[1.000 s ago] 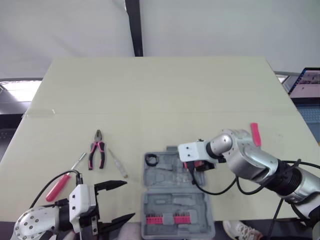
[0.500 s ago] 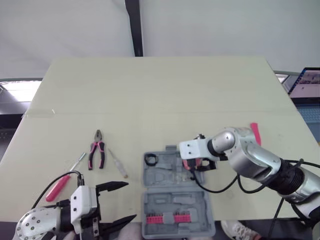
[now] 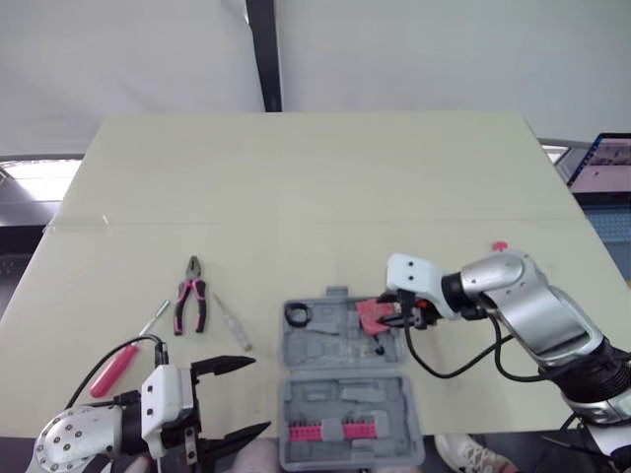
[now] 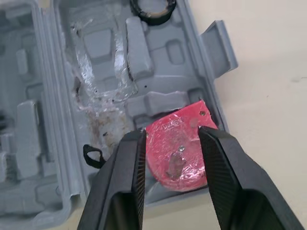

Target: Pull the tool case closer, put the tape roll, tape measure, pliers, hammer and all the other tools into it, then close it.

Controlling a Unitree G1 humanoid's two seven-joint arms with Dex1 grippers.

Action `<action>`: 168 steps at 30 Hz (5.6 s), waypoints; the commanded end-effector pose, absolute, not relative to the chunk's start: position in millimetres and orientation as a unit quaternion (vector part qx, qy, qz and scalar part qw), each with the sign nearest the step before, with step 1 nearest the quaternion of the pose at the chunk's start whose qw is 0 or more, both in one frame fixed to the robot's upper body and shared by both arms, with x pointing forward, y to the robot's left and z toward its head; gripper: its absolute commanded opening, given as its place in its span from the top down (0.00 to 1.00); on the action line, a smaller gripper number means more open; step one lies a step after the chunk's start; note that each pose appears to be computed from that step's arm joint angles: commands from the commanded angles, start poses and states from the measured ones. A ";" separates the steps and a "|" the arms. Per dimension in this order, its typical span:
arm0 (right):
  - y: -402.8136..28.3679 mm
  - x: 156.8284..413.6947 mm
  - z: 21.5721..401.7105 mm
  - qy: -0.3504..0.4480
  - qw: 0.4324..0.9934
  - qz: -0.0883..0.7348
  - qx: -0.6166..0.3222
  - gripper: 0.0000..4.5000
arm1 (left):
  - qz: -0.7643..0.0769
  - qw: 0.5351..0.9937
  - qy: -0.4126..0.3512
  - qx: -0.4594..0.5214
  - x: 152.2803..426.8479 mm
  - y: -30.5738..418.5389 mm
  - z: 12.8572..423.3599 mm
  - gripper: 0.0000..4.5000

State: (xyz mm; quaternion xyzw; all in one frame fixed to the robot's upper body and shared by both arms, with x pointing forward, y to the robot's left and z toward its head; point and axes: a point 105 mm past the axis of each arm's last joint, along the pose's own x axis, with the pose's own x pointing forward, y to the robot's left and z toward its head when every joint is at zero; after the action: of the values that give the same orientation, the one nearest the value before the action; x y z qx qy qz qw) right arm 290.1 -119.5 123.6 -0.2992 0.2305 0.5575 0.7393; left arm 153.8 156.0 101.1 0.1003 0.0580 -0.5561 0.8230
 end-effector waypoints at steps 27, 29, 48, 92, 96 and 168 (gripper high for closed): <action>-145.4 308.5 109.5 0.127 0.787 0.555 -0.240 0.53 | -0.555 0.822 0.057 0.114 150.3 159.8 108.0 0.00; -146.3 307.5 108.8 0.127 0.786 0.555 -0.240 0.53 | -0.555 0.822 0.057 0.114 150.3 159.7 107.9 0.00; -151.2 300.6 90.7 0.134 0.773 0.564 -0.255 0.53 | -0.538 0.836 0.047 0.095 156.8 161.8 114.5 0.00; -151.7 290.8 48.8 0.192 0.770 0.558 -0.241 0.53 | -0.503 0.861 0.035 0.073 168.0 164.7 125.3 0.00; -151.3 291.9 44.6 0.198 0.770 0.556 -0.243 0.53 | -0.504 0.860 0.036 0.076 167.9 164.3 125.9 0.00; -195.1 205.6 115.0 0.263 0.758 0.553 -0.225 0.53 | -0.439 0.896 0.059 0.018 160.7 174.0 117.1 0.00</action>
State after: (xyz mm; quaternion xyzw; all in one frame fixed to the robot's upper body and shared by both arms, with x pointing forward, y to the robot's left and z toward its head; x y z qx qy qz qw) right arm 214.0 -195.6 101.0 -0.2213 0.2718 0.5390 0.7660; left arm 164.4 176.6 107.4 0.0108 0.0787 -0.4411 0.8940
